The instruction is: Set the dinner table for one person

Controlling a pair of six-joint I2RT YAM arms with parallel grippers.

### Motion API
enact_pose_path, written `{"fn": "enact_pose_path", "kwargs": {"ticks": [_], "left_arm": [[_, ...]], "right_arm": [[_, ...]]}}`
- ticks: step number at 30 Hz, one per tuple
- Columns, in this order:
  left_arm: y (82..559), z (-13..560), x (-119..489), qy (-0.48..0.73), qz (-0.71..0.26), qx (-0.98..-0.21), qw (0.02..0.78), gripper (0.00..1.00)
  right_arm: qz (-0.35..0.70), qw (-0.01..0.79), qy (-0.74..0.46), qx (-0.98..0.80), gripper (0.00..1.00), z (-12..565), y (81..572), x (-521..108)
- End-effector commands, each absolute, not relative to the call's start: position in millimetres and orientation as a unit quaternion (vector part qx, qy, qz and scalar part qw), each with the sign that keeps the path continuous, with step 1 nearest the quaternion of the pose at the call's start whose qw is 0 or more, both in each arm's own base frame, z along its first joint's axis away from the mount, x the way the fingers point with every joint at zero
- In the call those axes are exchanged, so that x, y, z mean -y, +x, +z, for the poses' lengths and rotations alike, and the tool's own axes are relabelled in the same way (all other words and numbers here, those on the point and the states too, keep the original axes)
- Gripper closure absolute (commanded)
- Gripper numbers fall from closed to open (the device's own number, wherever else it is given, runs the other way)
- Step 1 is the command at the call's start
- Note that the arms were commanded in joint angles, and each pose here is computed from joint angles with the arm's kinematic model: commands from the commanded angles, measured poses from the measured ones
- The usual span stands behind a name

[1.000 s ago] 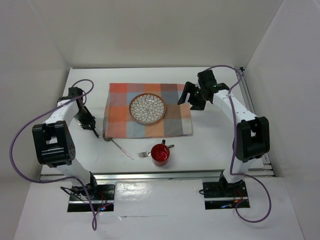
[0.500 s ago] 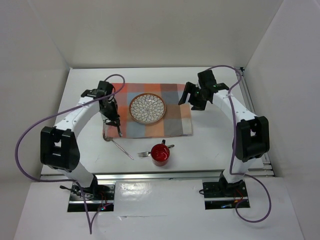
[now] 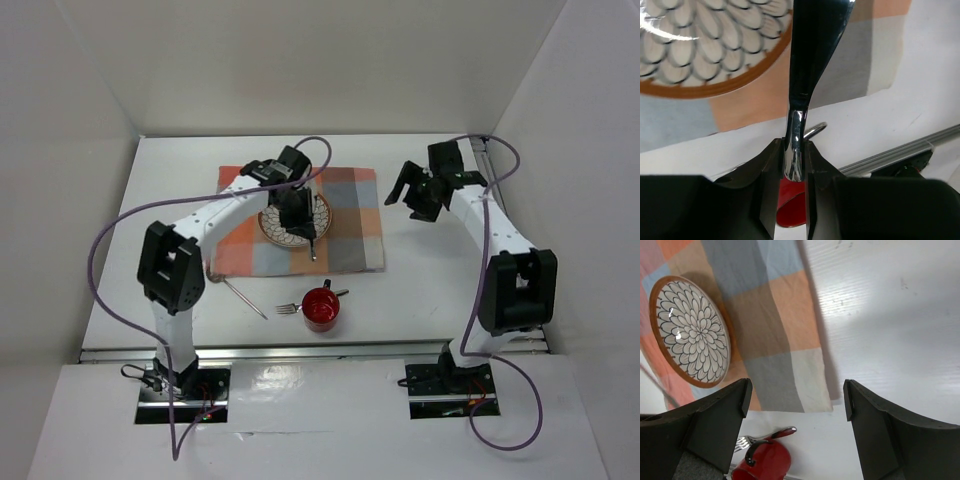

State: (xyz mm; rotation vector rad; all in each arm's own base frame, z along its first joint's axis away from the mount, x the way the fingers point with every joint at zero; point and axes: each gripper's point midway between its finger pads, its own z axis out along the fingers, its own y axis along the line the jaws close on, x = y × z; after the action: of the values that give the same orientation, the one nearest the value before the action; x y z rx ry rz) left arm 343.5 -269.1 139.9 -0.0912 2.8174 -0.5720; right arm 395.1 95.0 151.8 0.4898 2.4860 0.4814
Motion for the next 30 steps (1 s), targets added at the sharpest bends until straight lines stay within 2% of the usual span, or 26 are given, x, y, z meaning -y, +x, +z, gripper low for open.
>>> {"fn": "enact_pose_path", "kwargs": {"ticks": [1, 9, 24, 25, 27, 30], "left_arm": [[355, 149, 310, -0.023, -0.238, -0.962, 0.131, 1.00], [376, 127, 364, 0.005, -0.263, -0.957, 0.122, 1.00], [394, 67, 373, -0.012, -0.233, -0.967, 0.098, 1.00], [393, 62, 373, -0.013, -0.231, -0.968, 0.094, 0.96], [392, 63, 373, -0.006, -0.235, -0.968, 0.092, 0.79], [392, 59, 375, 0.000, -0.238, -0.967, 0.091, 0.65]], "right_arm": [[0.170, 0.301, 0.188, -0.919, 0.14, 169, 381, -80], [0.156, 0.298, 0.214, -0.917, 0.14, 169, 354, -58], [0.135, 0.302, 0.225, -0.916, 0.14, 173, 344, -41], [0.135, 0.302, 0.225, -0.916, 0.13, 173, 344, -41], [0.134, 0.298, 0.226, -0.918, 0.12, 172, 342, -41], [0.135, 0.302, 0.225, -0.916, 0.12, 175, 341, -41]]}}
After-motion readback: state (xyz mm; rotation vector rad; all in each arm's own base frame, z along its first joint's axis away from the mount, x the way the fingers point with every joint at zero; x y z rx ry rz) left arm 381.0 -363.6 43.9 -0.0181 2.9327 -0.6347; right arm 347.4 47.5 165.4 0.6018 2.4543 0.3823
